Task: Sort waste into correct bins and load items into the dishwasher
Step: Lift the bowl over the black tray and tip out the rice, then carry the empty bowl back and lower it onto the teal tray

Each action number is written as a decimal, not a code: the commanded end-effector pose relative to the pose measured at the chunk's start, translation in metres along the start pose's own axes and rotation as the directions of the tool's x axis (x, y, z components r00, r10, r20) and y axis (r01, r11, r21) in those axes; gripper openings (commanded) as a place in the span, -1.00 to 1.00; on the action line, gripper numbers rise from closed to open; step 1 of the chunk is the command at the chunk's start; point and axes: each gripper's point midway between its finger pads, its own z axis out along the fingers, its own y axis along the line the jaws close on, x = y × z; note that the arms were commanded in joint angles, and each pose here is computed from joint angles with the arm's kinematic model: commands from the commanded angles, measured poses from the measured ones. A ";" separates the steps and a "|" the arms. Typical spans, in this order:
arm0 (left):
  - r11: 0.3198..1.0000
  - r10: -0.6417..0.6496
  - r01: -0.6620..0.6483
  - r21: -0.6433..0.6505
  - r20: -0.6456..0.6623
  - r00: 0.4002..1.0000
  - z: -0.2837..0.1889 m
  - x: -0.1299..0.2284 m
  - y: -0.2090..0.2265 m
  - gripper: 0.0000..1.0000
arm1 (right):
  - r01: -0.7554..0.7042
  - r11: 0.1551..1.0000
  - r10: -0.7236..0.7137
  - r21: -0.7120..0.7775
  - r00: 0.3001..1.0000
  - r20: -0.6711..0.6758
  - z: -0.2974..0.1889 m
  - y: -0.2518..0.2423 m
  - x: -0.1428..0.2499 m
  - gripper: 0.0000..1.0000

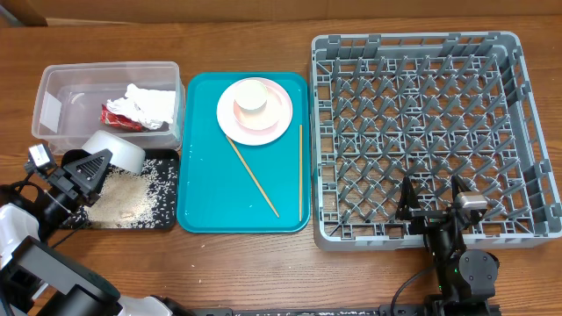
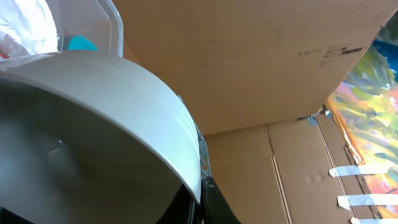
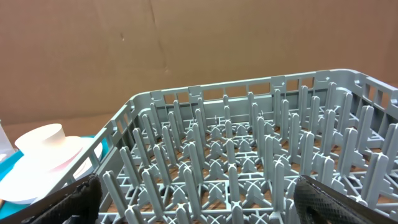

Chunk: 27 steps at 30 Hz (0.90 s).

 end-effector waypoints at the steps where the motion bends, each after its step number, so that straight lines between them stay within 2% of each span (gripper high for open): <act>1: 0.998 0.056 -0.056 -0.016 -0.012 0.998 0.002 0.004 -0.002 -0.92 | 0.003 1.000 -0.003 0.000 1.000 0.006 0.000 -0.001 0.001 1.00; 2: 0.999 0.022 -0.023 -0.049 -0.020 1.000 0.002 0.005 0.003 -0.92 | 0.003 1.000 -0.003 0.000 1.000 0.006 0.000 -0.001 0.001 1.00; 9: 0.994 -0.087 0.085 -0.067 -0.027 0.996 0.001 0.015 0.003 -0.92 | 0.003 1.000 -0.003 0.000 1.000 0.006 0.000 -0.001 0.001 1.00; 13: 0.987 -0.099 0.090 -0.133 -0.059 0.993 0.002 0.027 0.005 -0.92 | 0.003 1.000 -0.003 0.000 1.000 0.006 0.000 -0.001 0.001 1.00; 18: 0.965 -0.064 0.028 -0.262 -0.129 0.990 0.005 0.042 0.005 -0.92 | 0.003 1.000 -0.003 0.000 1.000 0.006 0.000 -0.001 0.001 1.00; 22: 0.919 -0.077 0.009 -0.394 -0.157 0.985 0.006 0.048 0.002 -0.92 | 0.003 1.000 -0.003 0.000 1.000 0.006 0.000 -0.001 0.001 1.00; 27: 0.855 0.009 -0.120 -0.504 -0.217 0.976 0.020 0.054 -0.025 -0.92 | 0.004 1.000 -0.004 0.000 1.000 0.006 0.000 -0.001 0.001 1.00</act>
